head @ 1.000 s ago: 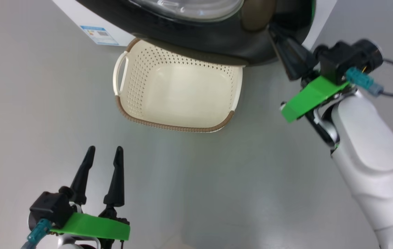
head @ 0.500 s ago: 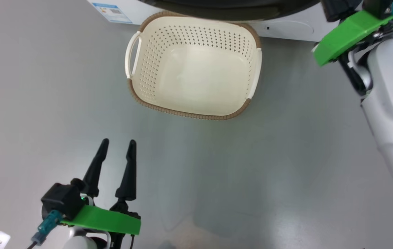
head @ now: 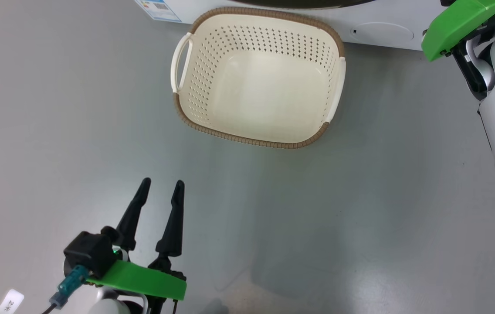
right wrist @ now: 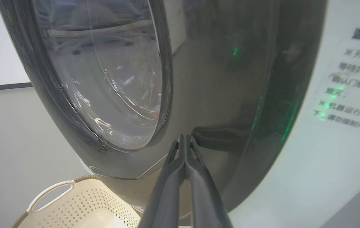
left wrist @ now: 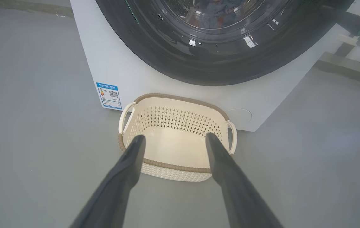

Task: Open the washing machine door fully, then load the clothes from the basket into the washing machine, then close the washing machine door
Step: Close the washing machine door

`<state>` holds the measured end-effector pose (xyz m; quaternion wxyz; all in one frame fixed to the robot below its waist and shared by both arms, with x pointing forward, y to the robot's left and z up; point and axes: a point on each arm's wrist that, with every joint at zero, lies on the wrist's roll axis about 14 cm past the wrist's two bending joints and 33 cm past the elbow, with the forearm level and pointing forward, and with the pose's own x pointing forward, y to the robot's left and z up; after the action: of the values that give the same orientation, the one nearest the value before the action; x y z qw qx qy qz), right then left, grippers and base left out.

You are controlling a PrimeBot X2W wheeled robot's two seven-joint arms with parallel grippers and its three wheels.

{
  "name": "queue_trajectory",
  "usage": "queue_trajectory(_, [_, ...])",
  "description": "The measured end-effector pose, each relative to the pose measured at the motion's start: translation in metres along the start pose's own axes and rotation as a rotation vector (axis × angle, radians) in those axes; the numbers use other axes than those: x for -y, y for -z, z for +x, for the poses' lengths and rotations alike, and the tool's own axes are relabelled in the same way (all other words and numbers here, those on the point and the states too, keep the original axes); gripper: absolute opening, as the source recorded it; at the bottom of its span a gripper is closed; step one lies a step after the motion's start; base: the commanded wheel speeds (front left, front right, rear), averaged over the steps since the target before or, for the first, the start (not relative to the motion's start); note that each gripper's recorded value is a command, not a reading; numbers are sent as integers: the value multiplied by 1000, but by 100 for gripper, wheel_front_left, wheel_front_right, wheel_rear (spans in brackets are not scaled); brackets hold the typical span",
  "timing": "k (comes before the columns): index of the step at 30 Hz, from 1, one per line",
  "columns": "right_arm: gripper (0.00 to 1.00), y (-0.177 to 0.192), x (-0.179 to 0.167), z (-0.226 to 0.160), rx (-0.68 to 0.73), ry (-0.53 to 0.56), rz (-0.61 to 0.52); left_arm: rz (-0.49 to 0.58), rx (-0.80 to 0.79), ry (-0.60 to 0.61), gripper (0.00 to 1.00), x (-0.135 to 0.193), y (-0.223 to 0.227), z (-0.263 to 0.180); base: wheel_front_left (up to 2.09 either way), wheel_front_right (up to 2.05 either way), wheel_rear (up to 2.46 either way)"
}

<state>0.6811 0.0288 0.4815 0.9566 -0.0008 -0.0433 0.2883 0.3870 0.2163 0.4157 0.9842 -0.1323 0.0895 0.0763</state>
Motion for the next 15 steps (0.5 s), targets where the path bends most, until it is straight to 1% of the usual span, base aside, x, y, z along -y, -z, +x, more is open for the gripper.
queue_trajectory(5, [0, -2, 1, 1, -7, 2, 5, -1, 5, 6, 100, 2, -2, 0, 0, 0, 0])
queue_trajectory(10, [0, -12, 0, -1, 15, 1, 9, -5, 10, 16, 100, 5, -3, 2, 0, 0, 0])
queue_trajectory(15, [0, -17, -5, -15, 30, 1, 56, -9, 26, 31, 100, 9, -7, 5, 0, 0, 0])
